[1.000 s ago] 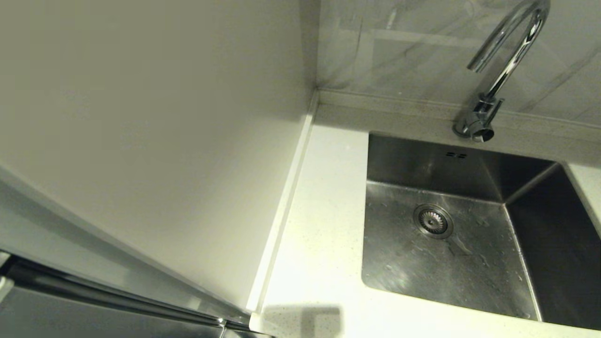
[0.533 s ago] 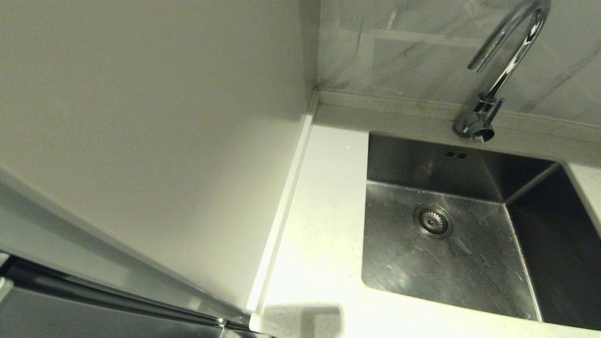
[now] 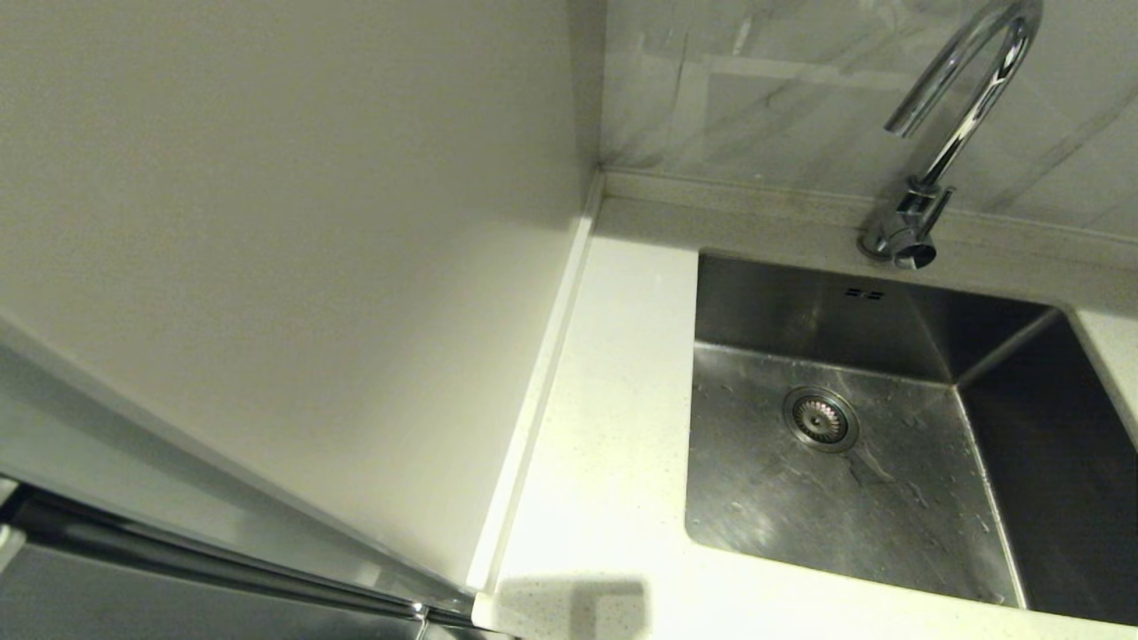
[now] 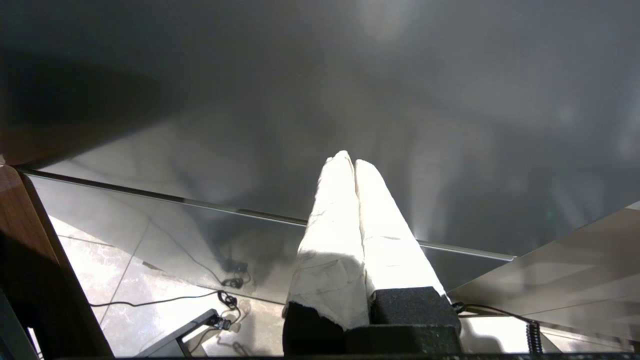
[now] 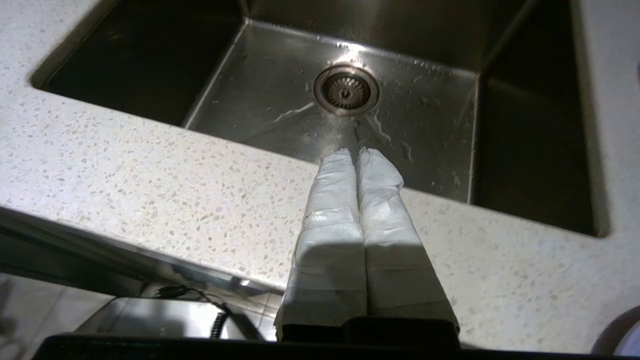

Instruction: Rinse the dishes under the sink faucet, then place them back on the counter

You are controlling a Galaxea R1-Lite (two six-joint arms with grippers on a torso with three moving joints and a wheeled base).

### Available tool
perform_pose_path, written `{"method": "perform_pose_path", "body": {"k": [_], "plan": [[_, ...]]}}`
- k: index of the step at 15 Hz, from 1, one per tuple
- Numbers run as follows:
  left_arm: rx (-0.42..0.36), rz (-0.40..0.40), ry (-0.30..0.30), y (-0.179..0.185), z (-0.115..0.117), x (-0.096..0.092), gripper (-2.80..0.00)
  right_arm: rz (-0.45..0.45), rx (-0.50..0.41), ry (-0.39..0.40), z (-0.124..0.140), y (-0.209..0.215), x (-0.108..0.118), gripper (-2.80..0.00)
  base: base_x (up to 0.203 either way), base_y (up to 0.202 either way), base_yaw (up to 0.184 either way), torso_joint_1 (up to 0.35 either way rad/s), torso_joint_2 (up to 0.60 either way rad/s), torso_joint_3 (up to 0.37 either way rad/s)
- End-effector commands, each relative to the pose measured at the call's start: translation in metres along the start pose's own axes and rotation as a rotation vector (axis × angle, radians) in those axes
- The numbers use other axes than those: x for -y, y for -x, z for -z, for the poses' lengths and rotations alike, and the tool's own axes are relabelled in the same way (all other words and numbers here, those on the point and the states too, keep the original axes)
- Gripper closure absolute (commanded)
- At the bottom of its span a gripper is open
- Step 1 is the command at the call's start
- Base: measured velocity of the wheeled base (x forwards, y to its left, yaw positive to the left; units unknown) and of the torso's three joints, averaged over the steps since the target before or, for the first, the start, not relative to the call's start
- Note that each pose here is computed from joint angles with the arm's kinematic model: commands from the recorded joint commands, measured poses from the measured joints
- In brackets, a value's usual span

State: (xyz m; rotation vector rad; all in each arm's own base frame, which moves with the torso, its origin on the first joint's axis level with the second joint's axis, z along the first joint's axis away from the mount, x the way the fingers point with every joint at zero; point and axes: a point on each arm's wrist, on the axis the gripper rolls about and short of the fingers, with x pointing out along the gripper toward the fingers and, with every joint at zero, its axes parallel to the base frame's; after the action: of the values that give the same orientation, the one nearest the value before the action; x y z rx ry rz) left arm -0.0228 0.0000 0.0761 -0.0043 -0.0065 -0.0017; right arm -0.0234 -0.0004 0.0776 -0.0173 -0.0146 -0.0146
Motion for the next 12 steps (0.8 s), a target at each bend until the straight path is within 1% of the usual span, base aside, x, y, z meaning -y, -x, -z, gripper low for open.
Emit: {"method": "perform_pose_path", "body": {"k": [1,12], "plan": [[-0.003,0.000,0.000,-0.0002,0.0009,0.0000,0.00,0.005,-0.007,-0.043,0.0016,-0.0007,0.0001,0.00,0.000,0.000,0.000,0.000,0.00,0.000],[-0.002,0.000,0.000,-0.0002,0.0007,0.0000,0.00,0.007,-0.007,-0.051,0.0016,-0.0007,0.0001,0.00,0.000,0.000,0.000,0.000,0.00,0.000]]}}
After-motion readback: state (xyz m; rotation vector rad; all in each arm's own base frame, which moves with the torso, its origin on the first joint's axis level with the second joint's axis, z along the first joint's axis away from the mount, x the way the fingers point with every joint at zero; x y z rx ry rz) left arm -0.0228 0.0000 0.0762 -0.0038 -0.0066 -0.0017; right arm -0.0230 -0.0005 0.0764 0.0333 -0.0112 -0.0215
